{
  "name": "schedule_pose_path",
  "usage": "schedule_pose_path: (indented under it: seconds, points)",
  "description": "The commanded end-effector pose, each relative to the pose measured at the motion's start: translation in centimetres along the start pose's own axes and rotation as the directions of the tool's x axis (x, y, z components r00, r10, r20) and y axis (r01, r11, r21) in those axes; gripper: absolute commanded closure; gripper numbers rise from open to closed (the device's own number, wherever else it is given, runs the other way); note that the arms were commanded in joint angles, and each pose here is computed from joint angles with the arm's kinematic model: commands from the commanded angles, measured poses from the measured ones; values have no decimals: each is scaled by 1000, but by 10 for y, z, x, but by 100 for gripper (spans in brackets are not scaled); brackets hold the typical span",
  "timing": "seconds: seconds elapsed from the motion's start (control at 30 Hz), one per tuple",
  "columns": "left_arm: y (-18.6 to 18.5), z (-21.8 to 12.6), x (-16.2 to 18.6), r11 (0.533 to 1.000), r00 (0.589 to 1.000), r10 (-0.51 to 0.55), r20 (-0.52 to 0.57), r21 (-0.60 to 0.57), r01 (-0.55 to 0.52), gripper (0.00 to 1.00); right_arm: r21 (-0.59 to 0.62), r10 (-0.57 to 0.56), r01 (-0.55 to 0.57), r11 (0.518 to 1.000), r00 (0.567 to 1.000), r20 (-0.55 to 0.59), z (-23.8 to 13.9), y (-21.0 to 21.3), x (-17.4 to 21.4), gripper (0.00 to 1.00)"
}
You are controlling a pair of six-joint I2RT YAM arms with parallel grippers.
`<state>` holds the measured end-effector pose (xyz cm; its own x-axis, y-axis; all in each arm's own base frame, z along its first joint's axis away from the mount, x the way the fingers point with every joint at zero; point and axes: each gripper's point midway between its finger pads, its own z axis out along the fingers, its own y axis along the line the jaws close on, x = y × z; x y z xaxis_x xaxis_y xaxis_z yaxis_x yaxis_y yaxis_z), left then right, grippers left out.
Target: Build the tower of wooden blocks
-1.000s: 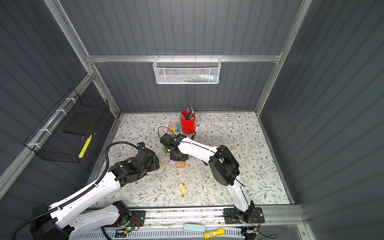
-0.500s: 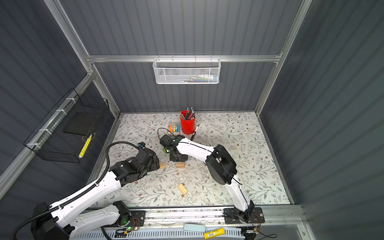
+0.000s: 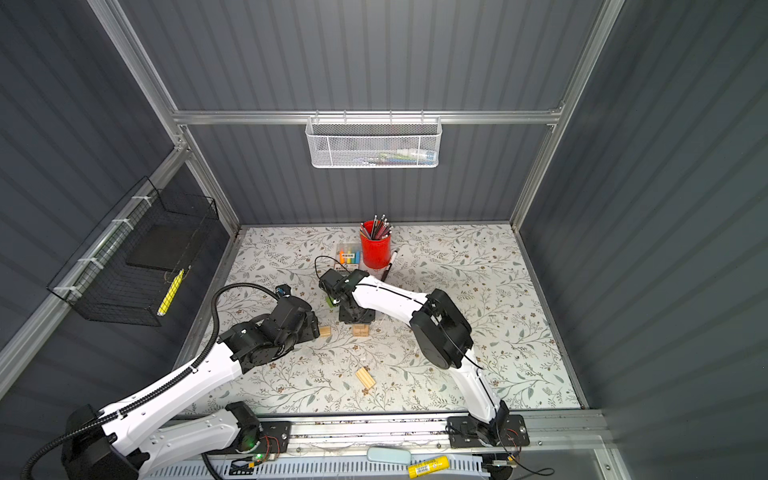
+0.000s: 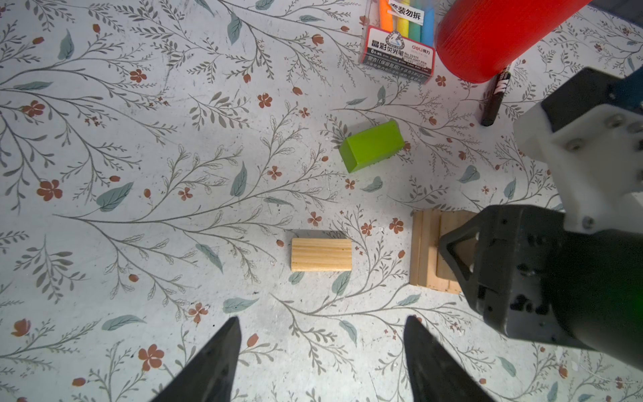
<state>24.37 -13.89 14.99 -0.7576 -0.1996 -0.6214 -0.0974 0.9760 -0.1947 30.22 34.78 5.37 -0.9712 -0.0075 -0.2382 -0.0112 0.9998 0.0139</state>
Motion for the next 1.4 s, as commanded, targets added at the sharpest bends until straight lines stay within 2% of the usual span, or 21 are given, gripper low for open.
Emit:
schedule_pose_path:
  seconds: [0.0, 0.13, 0.33, 0.57, 0.87, 0.97, 1.1, 1.23, 1.37]
  points:
    - [9, 0, 2, 999, 1000, 0, -3, -34, 0, 26, 1, 2, -2, 1000, 1000, -7, -3, 2, -1, 58]
    - [9, -1, 0, 999, 1000, 5, 1, -33, -5, 26, -27, 4, -4, 1000, 1000, 6, -16, 5, -4, 53]
    - [2, -3, -8, 999, 999, 47, 8, -20, -46, 25, -112, 3, 4, 994, 998, 63, -56, 5, -12, 42]
    - [-12, -5, -29, 981, 981, 193, 36, -31, -192, 22, -242, -5, 41, 969, 989, 146, -99, -13, -10, 24]
    - [-41, 21, -47, 908, 908, 418, 14, -21, -418, 15, -331, -18, 106, 937, 966, 258, -127, -60, 2, 1]
    - [-45, 40, -47, 894, 894, 447, -32, -11, -448, 14, -386, -28, 138, 912, 961, 276, -129, -68, 7, 1]
    - [-46, 66, -47, 897, 892, 441, -102, 38, -439, 12, -428, -36, 168, 888, 953, 301, -132, -78, 13, 1]
    - [-49, 90, -42, 884, 869, 466, -164, 70, -462, 11, -448, -23, 179, 876, 943, 333, -131, -85, 11, 1]
    - [-44, 115, -41, 889, 865, 456, -212, 64, -453, 10, -460, -1, 169, 872, 940, 342, -131, -90, 5, 1]
